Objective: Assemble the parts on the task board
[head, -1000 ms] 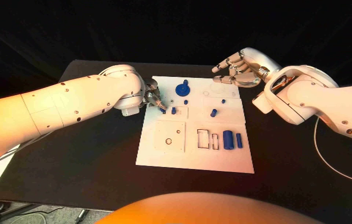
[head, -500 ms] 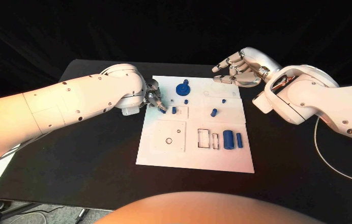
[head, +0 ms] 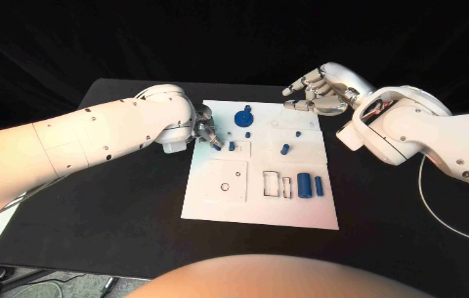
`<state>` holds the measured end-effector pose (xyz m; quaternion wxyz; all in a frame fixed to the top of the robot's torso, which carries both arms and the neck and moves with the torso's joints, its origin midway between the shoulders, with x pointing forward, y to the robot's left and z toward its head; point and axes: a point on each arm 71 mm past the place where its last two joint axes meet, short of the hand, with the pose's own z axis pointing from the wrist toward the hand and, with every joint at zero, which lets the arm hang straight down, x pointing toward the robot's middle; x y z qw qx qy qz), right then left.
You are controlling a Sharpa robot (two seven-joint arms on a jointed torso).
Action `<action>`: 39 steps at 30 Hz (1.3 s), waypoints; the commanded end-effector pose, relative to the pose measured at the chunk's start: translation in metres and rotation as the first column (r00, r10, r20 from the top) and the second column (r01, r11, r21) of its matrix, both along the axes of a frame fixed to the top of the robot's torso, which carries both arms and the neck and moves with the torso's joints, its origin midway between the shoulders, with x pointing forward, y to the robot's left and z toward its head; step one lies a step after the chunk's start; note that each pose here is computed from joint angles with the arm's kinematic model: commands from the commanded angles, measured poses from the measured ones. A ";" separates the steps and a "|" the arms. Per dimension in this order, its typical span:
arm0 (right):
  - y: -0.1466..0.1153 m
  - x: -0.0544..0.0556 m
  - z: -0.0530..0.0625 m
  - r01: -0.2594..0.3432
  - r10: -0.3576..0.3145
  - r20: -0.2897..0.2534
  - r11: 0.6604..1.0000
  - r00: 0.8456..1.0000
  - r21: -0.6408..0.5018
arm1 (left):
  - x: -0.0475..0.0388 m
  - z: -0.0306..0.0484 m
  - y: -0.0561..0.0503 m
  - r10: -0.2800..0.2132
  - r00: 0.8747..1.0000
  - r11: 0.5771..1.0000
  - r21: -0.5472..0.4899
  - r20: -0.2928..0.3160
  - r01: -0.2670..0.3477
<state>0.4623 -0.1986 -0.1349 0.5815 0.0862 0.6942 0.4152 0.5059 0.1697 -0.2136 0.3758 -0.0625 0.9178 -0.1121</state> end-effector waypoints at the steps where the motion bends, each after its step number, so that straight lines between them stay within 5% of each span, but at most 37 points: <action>1: 0.002 -0.001 0.000 -0.015 0.015 -0.003 1.000 1.000 -0.003 | -0.0017 -0.0039 -0.002 -0.008 0.999 1.000 0.027 -0.035 0.009; 25: 0.002 -0.002 -0.001 -0.013 0.013 -0.018 1.000 1.000 0.011 | 0.0024 -0.0080 -0.004 0.015 0.998 0.996 0.090 -0.064 -0.010; 39: 0.001 -0.001 -0.001 -0.008 0.008 -0.023 1.000 1.000 0.016 | 0.0065 -0.0067 0.001 0.031 0.999 0.997 0.072 -0.026 -0.029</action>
